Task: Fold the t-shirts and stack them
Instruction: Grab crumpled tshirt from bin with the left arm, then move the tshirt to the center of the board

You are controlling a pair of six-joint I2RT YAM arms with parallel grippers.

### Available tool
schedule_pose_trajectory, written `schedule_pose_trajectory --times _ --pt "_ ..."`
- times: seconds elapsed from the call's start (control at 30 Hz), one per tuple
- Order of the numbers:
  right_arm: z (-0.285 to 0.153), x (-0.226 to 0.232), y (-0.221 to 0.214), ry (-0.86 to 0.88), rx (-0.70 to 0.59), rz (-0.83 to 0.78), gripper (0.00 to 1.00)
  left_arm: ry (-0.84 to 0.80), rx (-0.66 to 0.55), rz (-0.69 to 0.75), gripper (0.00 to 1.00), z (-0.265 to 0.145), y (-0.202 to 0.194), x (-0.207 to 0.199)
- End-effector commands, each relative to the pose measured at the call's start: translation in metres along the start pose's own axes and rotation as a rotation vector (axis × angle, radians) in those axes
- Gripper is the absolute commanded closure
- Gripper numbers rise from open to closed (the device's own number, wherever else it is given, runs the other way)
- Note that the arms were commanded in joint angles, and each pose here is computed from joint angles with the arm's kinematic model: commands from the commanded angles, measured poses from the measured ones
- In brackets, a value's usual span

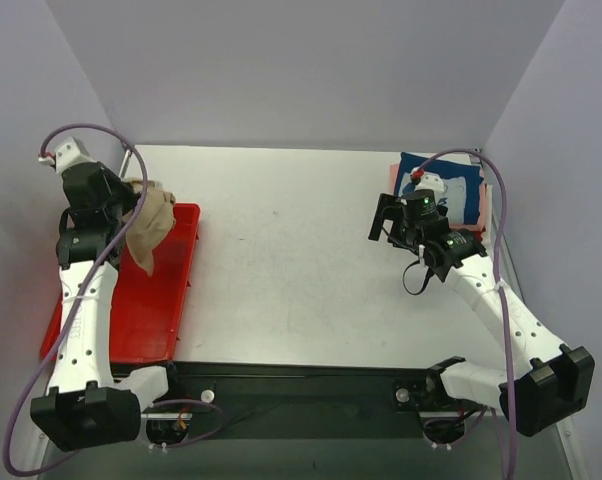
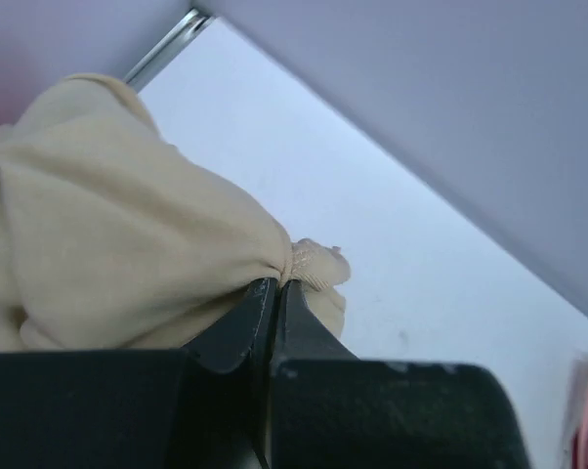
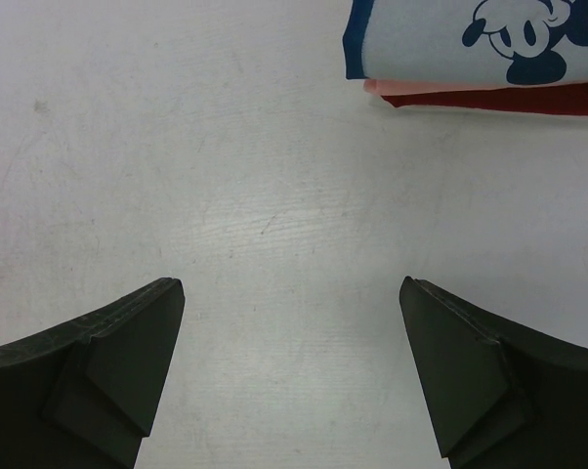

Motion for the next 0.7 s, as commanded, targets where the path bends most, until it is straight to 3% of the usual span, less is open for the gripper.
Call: schedule_pose_trajectory --times 0.0,0.2,0.4,0.43,0.47,0.53,0.67 --pt "-0.006 0.011 0.018 0.041 -0.059 -0.002 0.00 -0.188 -0.217 -0.016 1.00 -0.030 0.063 -0.047" --pt "-0.008 0.011 0.023 0.037 -0.079 -0.021 0.00 -0.601 -0.305 -0.001 1.00 -0.081 0.105 -0.148" --pt "-0.009 0.006 0.020 0.025 -0.084 -0.020 0.00 -0.811 -0.138 -0.071 1.00 -0.097 0.066 -0.189" --pt "-0.009 0.005 0.019 0.024 -0.082 -0.018 0.00 -0.792 -0.048 -0.058 0.92 -0.085 0.036 -0.188" --pt "-0.008 0.004 0.016 0.021 -0.075 -0.019 0.00 -0.793 0.007 -0.052 0.60 -0.083 0.021 -0.187" --pt "-0.008 0.002 0.013 0.018 -0.070 -0.011 0.00 -0.689 0.195 -0.027 0.36 -0.067 -0.032 -0.170" --pt "-0.002 -0.004 0.001 0.000 -0.038 -0.016 0.00 -0.450 0.470 0.140 0.22 -0.045 -0.114 -0.126"
Point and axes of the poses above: each gripper's point midway between its finger pads, its own z axis out along the fingers, its own x axis along the line the jaws close on, y = z × x, the point moved 7 cm from there along -z, back along the fingers, and after that the axes turned 13 degrees about z, right-handed, at the moved point
